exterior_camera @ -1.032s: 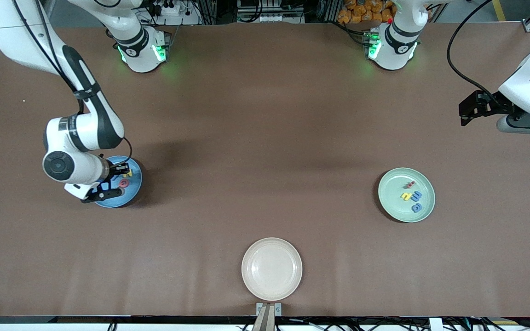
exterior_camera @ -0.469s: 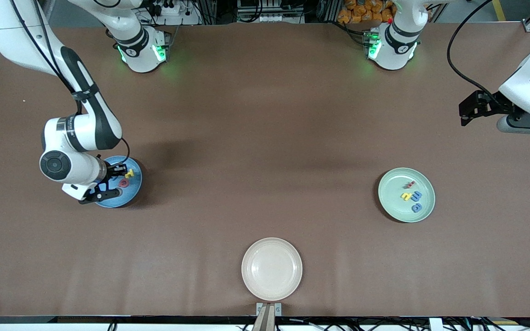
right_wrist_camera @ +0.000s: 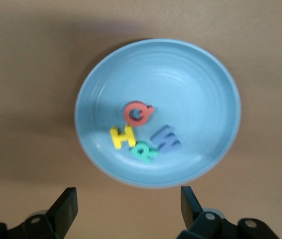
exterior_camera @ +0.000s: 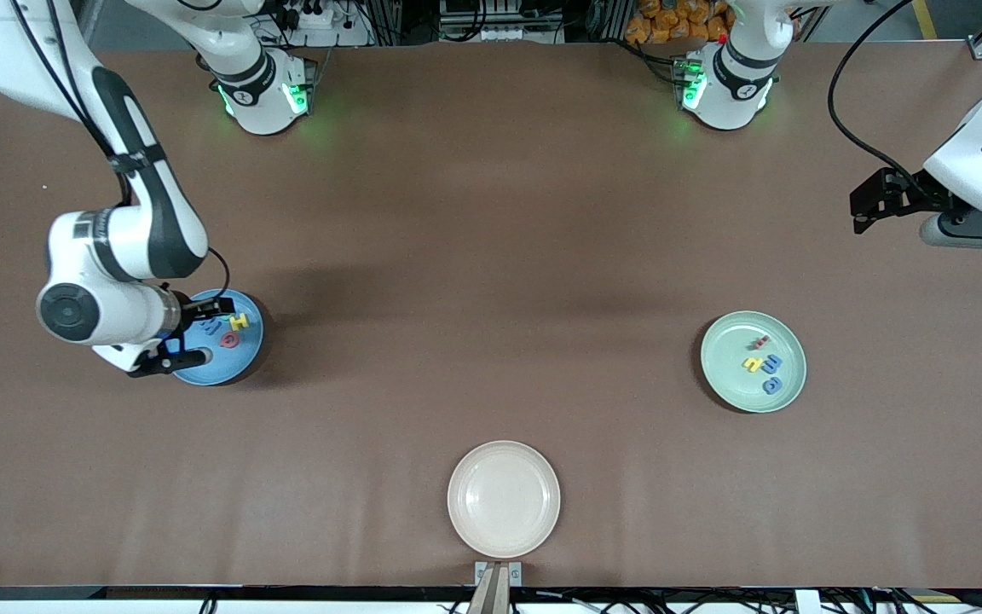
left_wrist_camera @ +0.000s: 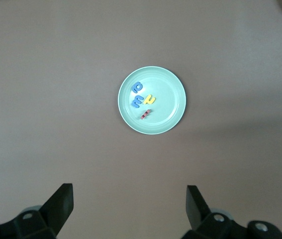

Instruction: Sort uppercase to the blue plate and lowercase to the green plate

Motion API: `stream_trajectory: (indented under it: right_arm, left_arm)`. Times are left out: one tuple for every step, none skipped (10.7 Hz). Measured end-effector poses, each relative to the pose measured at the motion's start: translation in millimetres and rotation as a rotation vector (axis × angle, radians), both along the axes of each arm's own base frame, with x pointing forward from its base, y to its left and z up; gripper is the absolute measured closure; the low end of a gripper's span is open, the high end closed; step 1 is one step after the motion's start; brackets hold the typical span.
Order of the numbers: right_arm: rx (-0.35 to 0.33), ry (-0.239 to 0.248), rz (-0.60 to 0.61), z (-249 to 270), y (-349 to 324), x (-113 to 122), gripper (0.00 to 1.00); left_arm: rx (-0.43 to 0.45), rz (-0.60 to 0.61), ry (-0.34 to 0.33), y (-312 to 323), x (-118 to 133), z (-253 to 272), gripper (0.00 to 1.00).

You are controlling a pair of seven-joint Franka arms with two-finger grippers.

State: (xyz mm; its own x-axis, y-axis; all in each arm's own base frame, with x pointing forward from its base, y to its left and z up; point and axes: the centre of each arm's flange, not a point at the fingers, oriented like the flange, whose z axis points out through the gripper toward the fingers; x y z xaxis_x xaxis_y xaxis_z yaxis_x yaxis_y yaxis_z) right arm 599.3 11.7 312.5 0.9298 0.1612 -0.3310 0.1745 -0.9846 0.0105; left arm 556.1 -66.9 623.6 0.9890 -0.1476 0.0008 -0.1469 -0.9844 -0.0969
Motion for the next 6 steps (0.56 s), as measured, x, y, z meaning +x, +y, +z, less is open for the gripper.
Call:
stream_trajectory:
  right_arm:
    - [0.013,-0.003,-0.016,37.2,1.7,3.4,0.09]
    - [0.022,-0.021,-0.027,75.4,2.5,4.6,0.09]
    - [0.023,-0.05,-0.032,112.0,2.3,3.6,0.04]
    - [0.018,-0.077,-0.039,149.5,0.7,0.3,0.02]
    - [0.012,-0.102,-0.051,184.3,-4.0,-4.6,0.0]
    - [0.007,-0.133,-0.065,214.2,-11.2,-10.5,0.0]
  left_arm:
    - [0.0,0.0,0.0,-0.1,0.1,-0.2,0.0]
    - [0.0,0.0,0.001,-0.1,0.4,-0.8,0.0]
    - [0.0,0.0,0.003,-0.2,0.7,-1.6,0.0]
    - [0.0,-0.001,0.004,-0.3,1.0,-2.2,0.0]
    - [0.0,-0.001,0.005,-0.4,1.2,-2.6,0.0]
    - [0.0,-0.001,0.005,-0.4,1.4,-2.9,0.0]
